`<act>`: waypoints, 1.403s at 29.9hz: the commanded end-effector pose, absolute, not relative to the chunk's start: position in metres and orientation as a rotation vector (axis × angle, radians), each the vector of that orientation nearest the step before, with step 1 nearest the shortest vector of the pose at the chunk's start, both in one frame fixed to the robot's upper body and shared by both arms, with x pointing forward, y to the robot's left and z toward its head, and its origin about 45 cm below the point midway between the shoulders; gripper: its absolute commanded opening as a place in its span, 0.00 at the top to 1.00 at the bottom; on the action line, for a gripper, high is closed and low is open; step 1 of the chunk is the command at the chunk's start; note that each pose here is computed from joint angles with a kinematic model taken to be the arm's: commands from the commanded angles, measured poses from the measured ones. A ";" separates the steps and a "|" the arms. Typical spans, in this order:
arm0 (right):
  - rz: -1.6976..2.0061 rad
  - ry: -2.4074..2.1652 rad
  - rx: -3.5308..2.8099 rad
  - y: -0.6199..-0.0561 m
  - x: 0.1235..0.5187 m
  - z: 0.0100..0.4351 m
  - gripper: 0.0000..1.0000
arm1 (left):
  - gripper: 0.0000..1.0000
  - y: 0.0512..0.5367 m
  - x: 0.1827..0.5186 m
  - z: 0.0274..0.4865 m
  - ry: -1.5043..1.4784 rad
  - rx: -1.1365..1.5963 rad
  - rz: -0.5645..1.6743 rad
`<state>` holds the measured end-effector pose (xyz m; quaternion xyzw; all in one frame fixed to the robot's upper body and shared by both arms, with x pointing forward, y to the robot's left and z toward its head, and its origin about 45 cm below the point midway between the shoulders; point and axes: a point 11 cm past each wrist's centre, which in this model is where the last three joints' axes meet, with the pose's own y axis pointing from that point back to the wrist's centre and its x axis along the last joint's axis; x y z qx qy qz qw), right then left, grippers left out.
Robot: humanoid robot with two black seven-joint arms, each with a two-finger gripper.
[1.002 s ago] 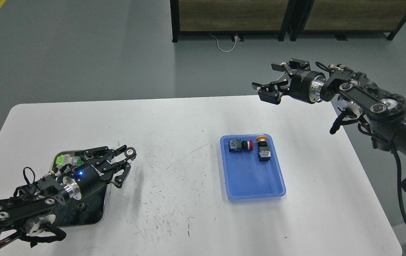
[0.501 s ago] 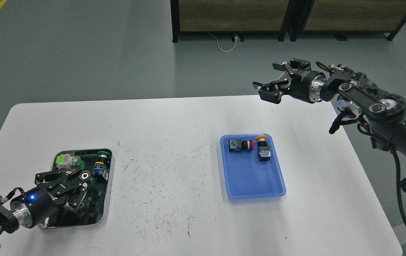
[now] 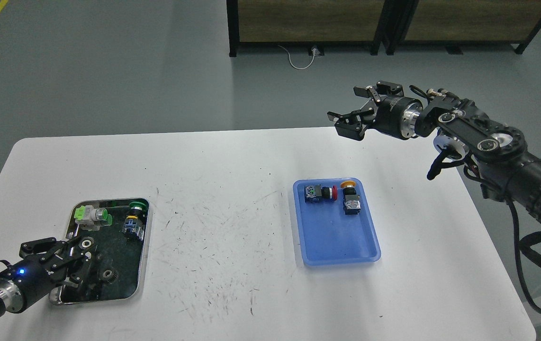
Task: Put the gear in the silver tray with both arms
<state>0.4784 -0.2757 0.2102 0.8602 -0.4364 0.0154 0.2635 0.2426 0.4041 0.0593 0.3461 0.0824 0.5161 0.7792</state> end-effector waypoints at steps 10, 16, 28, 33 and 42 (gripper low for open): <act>0.037 -1.178 2.325 -0.268 0.479 0.205 0.07 | 0.63 0.385 0.245 0.043 0.208 0.729 1.103; 0.034 -1.178 2.322 -0.269 0.478 0.203 0.07 | 0.42 0.386 0.247 0.043 0.212 0.725 1.125; 0.066 -1.260 2.302 -0.275 0.485 0.213 0.02 | 0.03 0.408 0.278 0.070 0.187 0.651 1.277; 0.065 -1.375 2.299 -0.287 0.492 0.224 0.01 | 0.02 0.415 0.330 0.121 0.067 0.574 1.330; 0.108 -1.763 2.179 -0.345 0.506 0.265 0.01 | 0.02 0.394 0.416 0.215 -0.080 0.503 1.340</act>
